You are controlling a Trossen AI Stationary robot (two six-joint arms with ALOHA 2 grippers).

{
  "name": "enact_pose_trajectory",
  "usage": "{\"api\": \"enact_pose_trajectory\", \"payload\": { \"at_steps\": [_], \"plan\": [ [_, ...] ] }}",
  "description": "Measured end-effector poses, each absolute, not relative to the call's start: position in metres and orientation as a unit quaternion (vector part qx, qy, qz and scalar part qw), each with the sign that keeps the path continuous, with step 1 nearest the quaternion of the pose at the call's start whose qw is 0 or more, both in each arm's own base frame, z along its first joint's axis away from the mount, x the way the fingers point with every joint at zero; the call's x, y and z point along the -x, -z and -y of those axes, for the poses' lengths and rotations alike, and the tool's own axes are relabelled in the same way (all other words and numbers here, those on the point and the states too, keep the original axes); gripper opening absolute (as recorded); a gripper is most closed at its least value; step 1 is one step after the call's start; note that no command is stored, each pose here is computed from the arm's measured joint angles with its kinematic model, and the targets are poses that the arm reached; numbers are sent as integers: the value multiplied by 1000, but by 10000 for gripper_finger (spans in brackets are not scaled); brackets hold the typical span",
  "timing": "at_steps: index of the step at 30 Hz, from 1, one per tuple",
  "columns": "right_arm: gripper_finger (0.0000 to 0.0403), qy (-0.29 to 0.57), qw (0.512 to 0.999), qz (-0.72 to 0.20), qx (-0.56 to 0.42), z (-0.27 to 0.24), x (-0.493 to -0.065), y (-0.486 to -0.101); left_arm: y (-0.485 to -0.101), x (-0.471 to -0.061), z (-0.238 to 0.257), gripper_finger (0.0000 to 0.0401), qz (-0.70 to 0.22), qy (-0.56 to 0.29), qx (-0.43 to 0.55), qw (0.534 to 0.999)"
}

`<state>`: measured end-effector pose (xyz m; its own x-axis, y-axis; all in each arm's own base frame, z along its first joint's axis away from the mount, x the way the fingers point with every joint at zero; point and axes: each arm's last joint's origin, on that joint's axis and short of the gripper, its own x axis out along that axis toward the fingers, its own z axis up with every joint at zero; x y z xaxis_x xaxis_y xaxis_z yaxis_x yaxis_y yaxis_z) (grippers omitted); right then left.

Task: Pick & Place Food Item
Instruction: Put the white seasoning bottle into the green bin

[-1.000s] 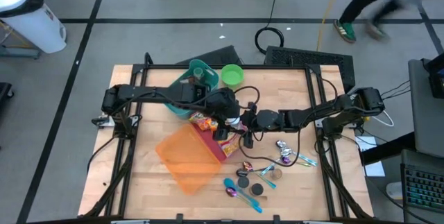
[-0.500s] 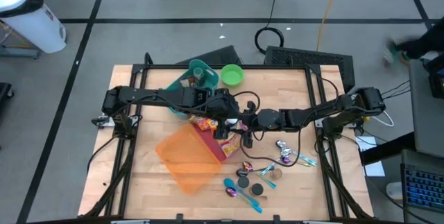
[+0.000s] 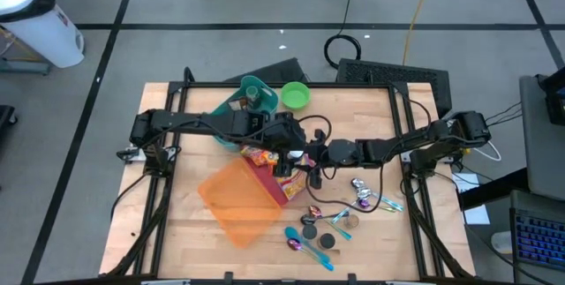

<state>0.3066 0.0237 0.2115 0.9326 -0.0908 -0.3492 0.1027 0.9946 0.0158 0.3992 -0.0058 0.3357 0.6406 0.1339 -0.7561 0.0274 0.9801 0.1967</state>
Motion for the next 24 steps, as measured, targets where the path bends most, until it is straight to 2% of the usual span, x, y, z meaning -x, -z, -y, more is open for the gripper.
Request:
{"api": "enact_pose_trajectory", "payload": {
  "at_steps": [5, 10, 14, 16, 21, 24],
  "plan": [
    [193, 48, 982, -184, -16, -24, -306, -210, -335, -399, 5, 293, -423, -6, -62, 904],
    [193, 49, 981, -186, -15, -24, -306, -209, -335, -398, 2, 213, -431, 2, -33, 902],
    [194, 51, 981, -186, -28, -24, -306, -208, -334, -397, -2, 206, -434, 17, -20, 900],
    [225, 54, 980, -185, -38, -24, -306, -208, -340, -393, -4, 206, -431, 18, -15, 902],
    [347, 53, 977, -203, -29, -23, -293, -221, -373, -365, -12, 206, -401, -20, -24, 915],
    [388, 59, 974, -210, -54, -21, -276, -237, -396, -341, -19, 206, -386, -66, -37, 919]
  ]
}}
